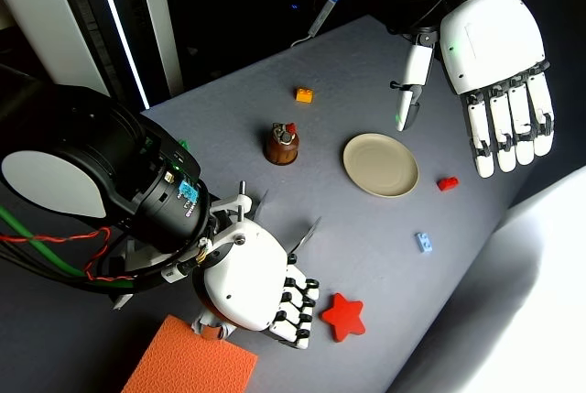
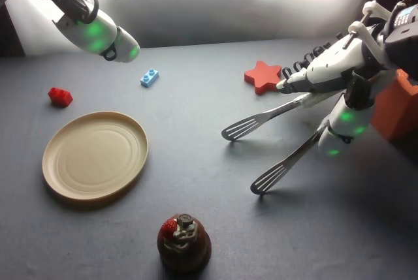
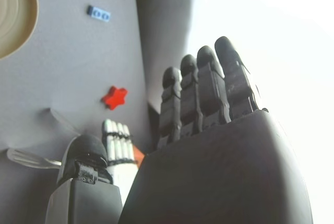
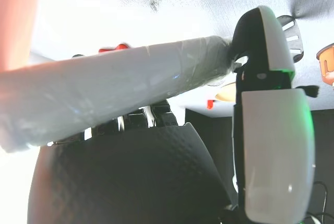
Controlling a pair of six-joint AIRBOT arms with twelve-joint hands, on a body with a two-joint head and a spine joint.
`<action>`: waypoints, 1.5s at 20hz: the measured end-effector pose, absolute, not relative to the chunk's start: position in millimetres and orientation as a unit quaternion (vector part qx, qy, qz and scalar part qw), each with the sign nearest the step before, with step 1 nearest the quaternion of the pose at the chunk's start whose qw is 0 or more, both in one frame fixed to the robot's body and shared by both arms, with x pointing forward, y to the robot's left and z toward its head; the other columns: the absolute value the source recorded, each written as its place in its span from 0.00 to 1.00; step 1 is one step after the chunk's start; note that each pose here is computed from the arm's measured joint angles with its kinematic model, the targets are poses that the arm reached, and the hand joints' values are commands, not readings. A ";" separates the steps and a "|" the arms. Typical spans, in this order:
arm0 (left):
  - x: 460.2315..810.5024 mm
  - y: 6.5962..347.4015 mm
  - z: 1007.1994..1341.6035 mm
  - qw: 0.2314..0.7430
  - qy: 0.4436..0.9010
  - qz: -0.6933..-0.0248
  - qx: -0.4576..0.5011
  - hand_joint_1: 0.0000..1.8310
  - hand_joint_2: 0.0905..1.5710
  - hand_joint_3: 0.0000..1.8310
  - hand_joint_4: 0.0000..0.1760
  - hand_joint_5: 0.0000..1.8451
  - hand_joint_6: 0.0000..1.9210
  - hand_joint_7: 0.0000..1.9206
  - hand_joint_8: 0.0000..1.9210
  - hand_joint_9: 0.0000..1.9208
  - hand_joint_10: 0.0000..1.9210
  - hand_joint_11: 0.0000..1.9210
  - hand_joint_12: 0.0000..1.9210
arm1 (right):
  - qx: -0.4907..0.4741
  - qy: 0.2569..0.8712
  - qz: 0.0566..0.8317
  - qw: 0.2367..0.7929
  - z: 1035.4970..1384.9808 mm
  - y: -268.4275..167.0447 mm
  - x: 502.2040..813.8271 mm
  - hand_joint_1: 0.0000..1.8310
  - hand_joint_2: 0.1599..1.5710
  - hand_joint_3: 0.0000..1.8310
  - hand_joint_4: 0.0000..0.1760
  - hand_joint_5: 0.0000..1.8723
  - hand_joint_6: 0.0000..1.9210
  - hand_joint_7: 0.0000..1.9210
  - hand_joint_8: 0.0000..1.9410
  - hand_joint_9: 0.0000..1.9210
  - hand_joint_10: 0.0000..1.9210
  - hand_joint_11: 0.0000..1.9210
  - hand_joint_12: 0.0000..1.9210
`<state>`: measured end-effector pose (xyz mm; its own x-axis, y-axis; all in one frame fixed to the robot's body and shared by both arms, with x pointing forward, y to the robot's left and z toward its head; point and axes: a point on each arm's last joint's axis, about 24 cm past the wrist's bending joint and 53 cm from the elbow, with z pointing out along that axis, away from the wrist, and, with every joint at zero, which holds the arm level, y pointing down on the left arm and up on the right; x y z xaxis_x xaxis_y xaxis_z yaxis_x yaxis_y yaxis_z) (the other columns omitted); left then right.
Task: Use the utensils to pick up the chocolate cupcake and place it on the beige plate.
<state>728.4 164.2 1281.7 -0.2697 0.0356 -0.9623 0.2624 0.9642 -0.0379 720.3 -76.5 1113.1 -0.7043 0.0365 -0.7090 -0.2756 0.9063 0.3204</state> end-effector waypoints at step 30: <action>728.4 164.1 1281.9 0.597 0.791 -0.095 0.094 0.02 0.72 0.00 0.00 0.12 0.00 0.11 0.00 0.09 0.00 0.00 0.21 | -0.065 0.896 0.215 0.382 1116.2 -71.7 720.0 0.47 0.67 0.00 0.00 0.23 0.13 0.12 0.55 0.08 0.71 0.01 0.92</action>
<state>728.4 164.1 1281.9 -0.2688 0.0360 -0.9625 0.2628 0.9641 -0.0373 720.0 -71.7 1116.2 -0.6993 0.0483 -0.7132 -0.2809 0.8989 0.3363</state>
